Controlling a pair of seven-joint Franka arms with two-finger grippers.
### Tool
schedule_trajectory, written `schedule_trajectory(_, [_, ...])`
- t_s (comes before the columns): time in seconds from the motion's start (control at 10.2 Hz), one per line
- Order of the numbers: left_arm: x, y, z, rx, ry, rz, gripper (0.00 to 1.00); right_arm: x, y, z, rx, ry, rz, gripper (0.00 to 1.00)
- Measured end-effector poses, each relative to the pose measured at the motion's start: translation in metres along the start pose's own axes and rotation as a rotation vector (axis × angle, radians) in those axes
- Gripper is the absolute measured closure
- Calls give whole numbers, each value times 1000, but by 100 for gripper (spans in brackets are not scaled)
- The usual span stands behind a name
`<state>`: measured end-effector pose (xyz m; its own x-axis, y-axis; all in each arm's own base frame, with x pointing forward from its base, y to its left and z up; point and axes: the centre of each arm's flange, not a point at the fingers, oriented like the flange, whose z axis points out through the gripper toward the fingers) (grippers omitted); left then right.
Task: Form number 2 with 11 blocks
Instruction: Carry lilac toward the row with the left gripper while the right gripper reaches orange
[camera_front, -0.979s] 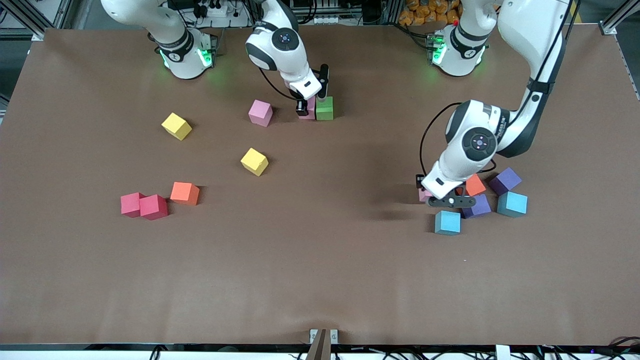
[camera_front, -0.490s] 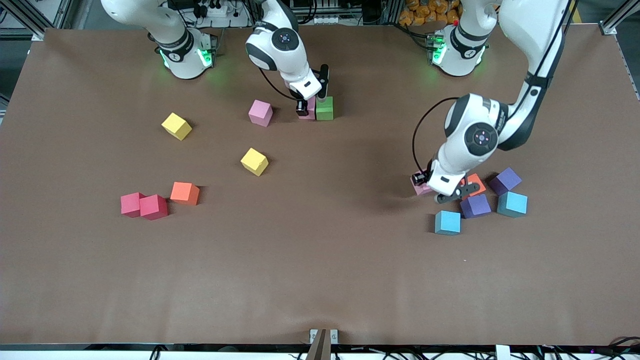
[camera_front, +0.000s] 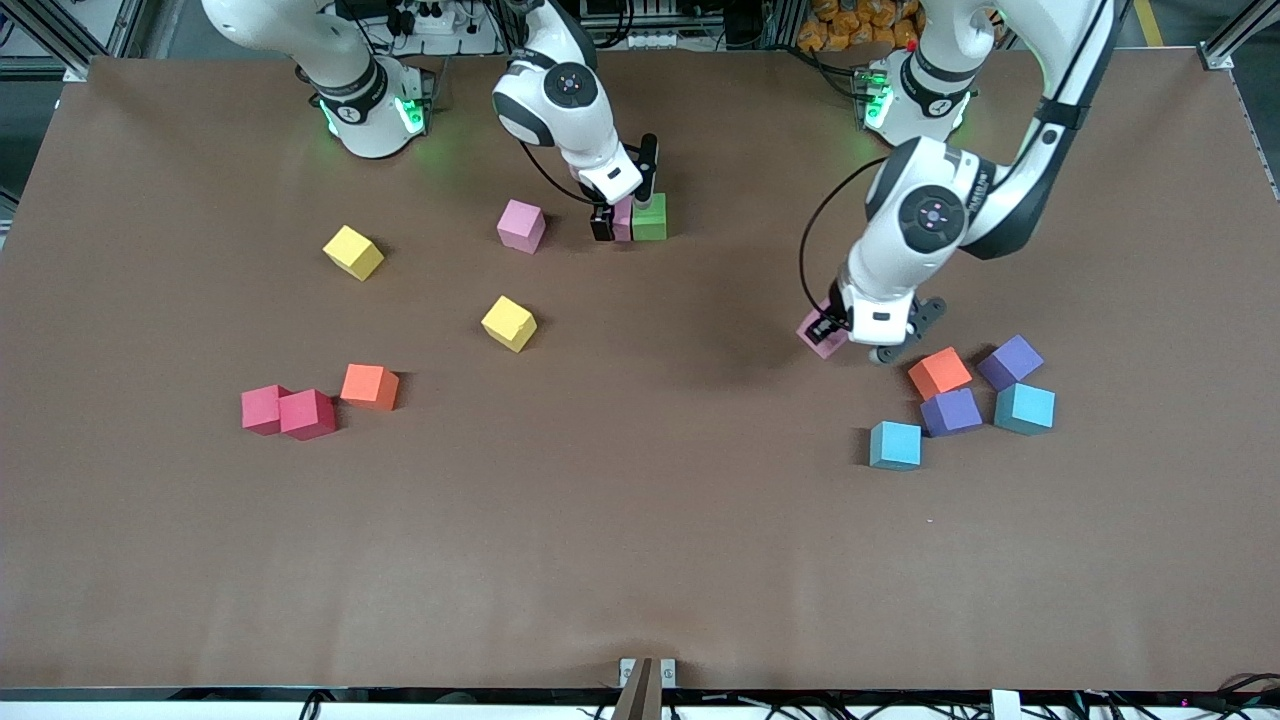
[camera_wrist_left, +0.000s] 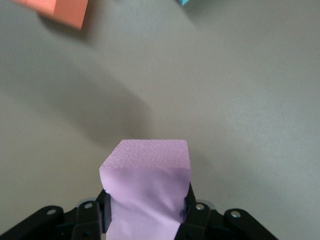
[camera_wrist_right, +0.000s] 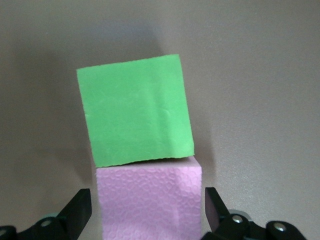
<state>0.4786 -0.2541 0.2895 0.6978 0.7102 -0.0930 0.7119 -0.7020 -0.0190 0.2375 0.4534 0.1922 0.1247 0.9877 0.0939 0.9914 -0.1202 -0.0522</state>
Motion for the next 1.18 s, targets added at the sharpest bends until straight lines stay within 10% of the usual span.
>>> schedule_trajectory(1.18, [-94, 7, 8, 23, 6, -588, 45, -52, 111, -131, 13, -119, 239, 0])
